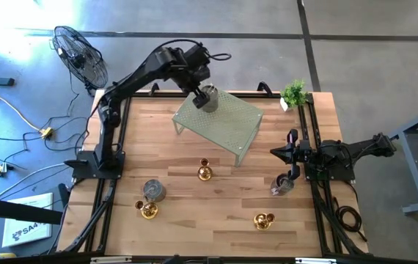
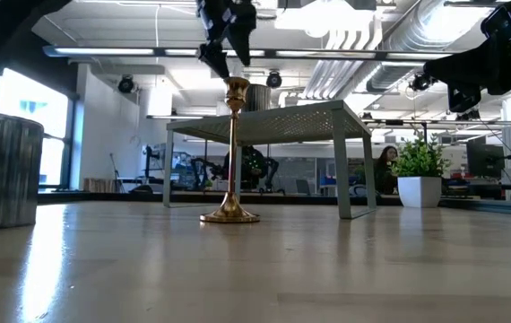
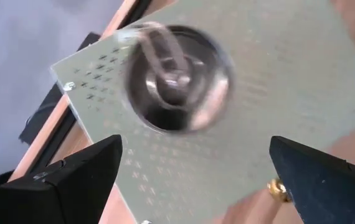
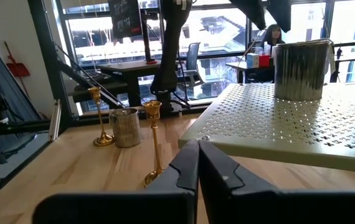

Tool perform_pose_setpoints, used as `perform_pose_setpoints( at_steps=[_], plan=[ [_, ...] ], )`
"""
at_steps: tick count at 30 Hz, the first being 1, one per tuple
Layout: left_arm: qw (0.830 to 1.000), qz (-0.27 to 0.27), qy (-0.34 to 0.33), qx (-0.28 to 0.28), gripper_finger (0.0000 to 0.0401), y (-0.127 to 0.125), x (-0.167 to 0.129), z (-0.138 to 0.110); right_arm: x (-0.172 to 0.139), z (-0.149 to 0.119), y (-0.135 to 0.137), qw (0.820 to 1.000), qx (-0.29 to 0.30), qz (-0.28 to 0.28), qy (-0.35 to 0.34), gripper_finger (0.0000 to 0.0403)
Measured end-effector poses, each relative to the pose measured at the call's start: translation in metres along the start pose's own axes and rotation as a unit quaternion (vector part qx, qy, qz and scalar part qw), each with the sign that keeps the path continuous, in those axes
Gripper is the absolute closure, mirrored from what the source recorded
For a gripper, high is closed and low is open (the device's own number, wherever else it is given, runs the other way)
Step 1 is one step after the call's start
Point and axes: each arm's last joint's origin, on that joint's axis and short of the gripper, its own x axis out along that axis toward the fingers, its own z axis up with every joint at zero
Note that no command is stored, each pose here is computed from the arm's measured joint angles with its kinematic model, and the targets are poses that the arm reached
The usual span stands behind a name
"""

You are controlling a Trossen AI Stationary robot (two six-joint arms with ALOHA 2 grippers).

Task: Pick & Place candle stick holders
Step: Put the right gold candle holder on the shelf

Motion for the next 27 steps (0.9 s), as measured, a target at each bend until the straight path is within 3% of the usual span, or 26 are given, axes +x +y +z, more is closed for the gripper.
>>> perform_pose_setpoints(
  at_steps=[4,8,17,27],
  plan=[
    [1.000,-0.010,-0.006,0.028,0.0002,-0.022,-0.023,-0.012,0.000,0.000,0.000,1.000,0.000,0.000,0.000,0.0401],
    [0.998,0.013,0.009,0.062,0.0002,-0.051,-0.048,-0.033,0.000,0.000,0.000,1.000,0.000,0.000,0.000,0.0398],
    [0.987,0.007,-0.069,0.144,0.0002,-0.125,-0.106,-0.081,0.000,0.003,0.000,1.000,-0.020,-0.001,-0.013,0.0400],
    [0.971,0.049,-0.161,0.168,0.0002,-0.173,-0.147,-0.137,0.000,0.004,0.000,0.999,-0.030,-0.001,-0.018,0.0401]
  ],
)
